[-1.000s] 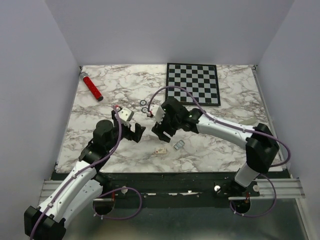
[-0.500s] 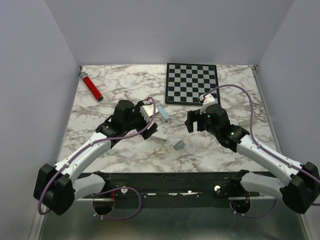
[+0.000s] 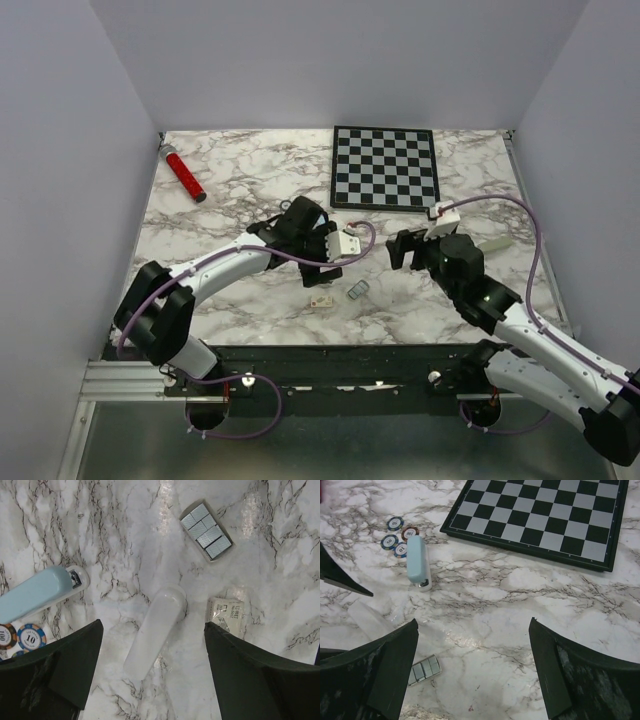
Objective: Load the staples into the stapler
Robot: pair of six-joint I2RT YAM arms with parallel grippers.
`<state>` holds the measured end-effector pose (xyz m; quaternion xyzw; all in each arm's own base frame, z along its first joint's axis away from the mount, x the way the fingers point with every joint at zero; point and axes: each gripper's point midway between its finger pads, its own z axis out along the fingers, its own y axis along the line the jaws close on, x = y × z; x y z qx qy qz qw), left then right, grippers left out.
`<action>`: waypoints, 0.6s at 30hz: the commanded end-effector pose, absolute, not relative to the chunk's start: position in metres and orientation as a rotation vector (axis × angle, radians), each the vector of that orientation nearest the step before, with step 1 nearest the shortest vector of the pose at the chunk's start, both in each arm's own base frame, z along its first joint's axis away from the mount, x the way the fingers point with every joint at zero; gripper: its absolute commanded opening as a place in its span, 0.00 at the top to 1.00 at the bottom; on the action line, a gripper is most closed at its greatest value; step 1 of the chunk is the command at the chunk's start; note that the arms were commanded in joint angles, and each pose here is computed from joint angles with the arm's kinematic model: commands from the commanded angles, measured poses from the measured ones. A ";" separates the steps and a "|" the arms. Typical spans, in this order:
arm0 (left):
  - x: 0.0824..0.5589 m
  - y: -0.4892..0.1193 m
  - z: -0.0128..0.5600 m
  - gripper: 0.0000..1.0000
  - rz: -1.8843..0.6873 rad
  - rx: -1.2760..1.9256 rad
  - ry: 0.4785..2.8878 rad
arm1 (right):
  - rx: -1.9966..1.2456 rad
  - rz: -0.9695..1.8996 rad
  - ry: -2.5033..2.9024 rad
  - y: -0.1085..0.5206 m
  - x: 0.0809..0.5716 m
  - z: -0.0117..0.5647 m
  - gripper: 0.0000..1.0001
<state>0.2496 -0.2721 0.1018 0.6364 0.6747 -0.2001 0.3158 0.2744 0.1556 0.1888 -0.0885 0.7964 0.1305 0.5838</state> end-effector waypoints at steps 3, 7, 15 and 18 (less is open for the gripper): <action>0.252 -0.282 0.087 0.11 -0.496 1.837 1.757 | -0.172 0.417 1.817 0.162 0.264 0.200 0.02; 0.251 -0.284 0.073 0.15 -0.500 1.891 1.788 | -0.160 0.426 1.798 0.156 0.257 0.200 0.02; 0.255 -0.285 0.050 0.28 -0.487 1.960 1.840 | -0.140 0.390 1.786 0.145 0.254 0.195 0.02; 0.256 -0.288 0.047 0.36 -0.485 1.966 1.840 | -0.148 0.402 1.796 0.147 0.253 0.191 0.02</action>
